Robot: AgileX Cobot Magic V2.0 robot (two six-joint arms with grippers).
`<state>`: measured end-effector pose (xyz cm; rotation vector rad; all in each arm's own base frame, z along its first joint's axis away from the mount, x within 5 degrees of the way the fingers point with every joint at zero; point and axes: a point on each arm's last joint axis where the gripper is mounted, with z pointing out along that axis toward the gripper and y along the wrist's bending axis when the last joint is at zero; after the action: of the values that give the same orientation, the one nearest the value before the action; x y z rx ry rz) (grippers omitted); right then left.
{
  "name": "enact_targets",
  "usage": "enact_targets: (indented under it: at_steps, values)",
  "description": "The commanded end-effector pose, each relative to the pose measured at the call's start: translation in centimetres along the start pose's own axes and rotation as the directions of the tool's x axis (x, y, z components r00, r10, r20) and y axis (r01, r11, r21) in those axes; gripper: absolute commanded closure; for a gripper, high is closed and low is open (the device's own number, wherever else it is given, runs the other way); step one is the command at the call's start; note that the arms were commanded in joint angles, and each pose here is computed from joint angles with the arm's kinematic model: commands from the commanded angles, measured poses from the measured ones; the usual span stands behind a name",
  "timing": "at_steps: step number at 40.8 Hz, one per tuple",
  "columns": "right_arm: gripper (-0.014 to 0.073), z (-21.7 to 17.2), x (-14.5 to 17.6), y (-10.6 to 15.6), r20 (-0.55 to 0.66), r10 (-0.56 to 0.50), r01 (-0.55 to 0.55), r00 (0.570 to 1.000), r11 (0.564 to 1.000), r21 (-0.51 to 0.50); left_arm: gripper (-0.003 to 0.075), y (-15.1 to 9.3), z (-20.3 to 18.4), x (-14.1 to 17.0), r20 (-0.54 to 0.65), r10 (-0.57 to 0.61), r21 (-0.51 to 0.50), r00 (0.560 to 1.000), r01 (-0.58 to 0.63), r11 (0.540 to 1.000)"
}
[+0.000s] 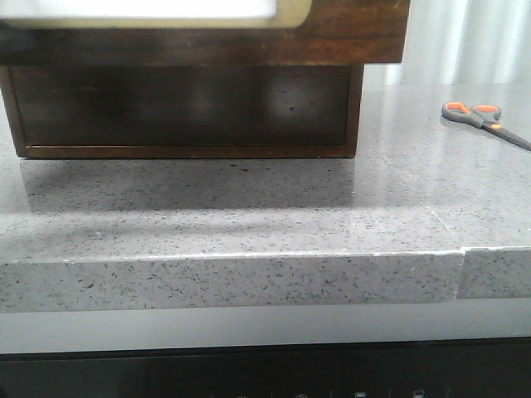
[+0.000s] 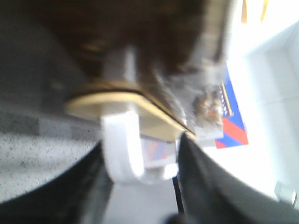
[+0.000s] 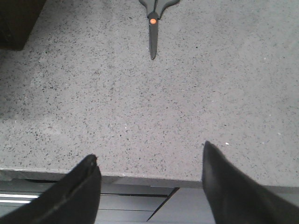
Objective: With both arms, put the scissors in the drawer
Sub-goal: 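Pull the drawer open toward the robot with the left gripper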
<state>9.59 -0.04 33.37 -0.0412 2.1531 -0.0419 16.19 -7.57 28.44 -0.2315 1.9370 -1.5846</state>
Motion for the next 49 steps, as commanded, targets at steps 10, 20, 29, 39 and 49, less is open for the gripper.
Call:
enact_targets:
  at_steps: [10,20,29,39,49]
  values:
    - [0.0104,-0.4,-1.3,-0.1,0.079,-0.019,0.018,0.997,1.000,0.011,0.0164,-1.6,-0.2,0.0,-0.015,0.066,0.053,0.998,-0.065,0.997]
    - [0.0104,-0.4,-1.3,-0.1,0.079,-0.019,0.018,0.997,1.000,0.011,0.0165,-3.0,-1.5,1.1,0.001,0.169,0.028,0.986,-0.169,0.985]
    - [0.0104,-0.4,-1.3,-0.1,0.079,-0.019,0.018,0.997,1.000,0.011,0.0167,-5.8,-3.6,1.7,0.016,0.357,-0.129,0.934,-0.352,0.927]
    - [0.0104,-0.4,-1.3,-0.1,0.079,-0.019,0.018,0.997,1.000,0.011,0.0177,-9.9,-7.7,0.4,-0.063,0.646,-0.513,0.761,-0.580,0.633]
    - [0.0104,-0.4,-1.3,-0.1,0.079,-0.019,0.018,0.997,1.000,0.011,0.0177,-13.3,-9.7,-0.5,-0.144,0.794,-0.607,0.591,-0.686,0.401]
